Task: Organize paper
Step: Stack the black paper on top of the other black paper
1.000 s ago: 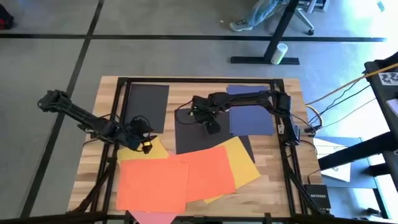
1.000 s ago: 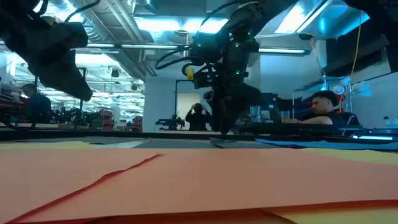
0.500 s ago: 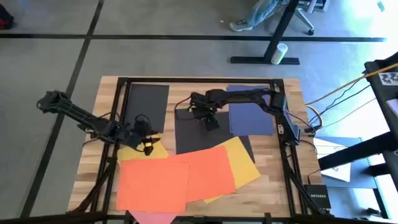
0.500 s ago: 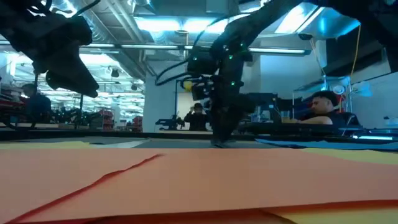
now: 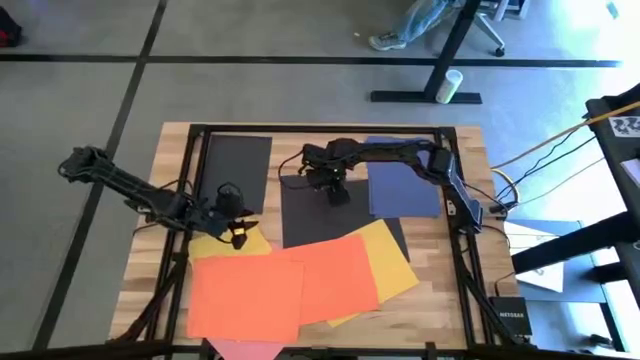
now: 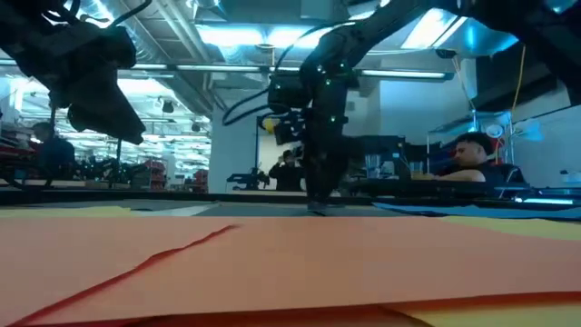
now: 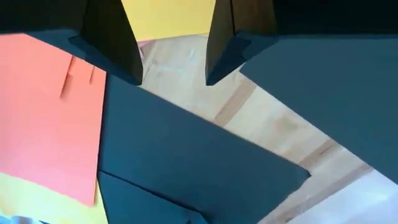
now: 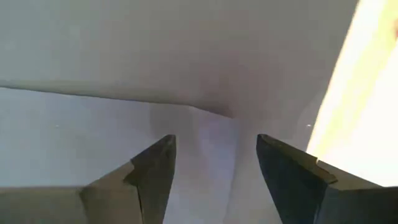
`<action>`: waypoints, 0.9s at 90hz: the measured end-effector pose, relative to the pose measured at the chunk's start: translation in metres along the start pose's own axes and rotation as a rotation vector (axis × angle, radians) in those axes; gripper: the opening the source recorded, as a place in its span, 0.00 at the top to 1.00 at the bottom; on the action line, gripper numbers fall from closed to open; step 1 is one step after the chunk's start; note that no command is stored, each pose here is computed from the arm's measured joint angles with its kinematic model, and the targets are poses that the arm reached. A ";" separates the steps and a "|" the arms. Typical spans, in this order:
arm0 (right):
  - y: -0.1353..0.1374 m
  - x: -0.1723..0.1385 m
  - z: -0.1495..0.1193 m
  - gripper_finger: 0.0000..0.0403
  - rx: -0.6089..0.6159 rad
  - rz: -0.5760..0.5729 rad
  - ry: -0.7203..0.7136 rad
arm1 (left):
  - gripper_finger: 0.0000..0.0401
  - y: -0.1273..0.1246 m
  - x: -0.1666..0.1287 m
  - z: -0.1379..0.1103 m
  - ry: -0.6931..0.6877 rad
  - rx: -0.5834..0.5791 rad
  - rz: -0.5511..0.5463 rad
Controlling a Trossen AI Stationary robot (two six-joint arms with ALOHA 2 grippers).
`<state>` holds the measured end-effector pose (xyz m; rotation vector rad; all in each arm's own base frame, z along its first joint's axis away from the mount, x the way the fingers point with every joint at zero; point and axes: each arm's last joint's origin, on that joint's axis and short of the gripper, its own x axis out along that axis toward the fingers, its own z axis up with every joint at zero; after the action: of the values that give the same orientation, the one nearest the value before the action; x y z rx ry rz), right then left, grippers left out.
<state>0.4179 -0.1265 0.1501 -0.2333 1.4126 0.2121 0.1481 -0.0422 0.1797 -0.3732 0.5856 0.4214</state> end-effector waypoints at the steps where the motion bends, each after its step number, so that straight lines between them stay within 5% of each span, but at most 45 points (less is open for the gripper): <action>1: 0.000 0.000 0.000 0.47 0.000 0.001 0.000 | 0.60 0.000 0.000 0.000 0.000 -0.001 0.000; 17: 0.002 0.008 -0.001 0.57 0.040 0.023 0.027 | 0.60 0.000 0.000 0.000 0.001 -0.012 0.000; 36: 0.004 0.008 -0.003 0.96 0.051 0.043 0.055 | 0.60 0.000 0.000 0.000 0.003 0.011 -0.003; 55: 0.004 -0.009 0.002 1.00 0.107 0.038 0.057 | 0.60 0.000 0.000 0.000 -0.001 0.007 -0.006; 81: 0.029 -0.102 0.038 1.00 0.072 -0.133 -0.193 | 0.61 -0.007 -0.027 0.016 0.047 -0.016 -0.065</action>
<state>0.4306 -0.0883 0.2556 -0.2396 1.2062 0.0715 0.1384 -0.0480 0.2097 -0.4175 0.6148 0.3560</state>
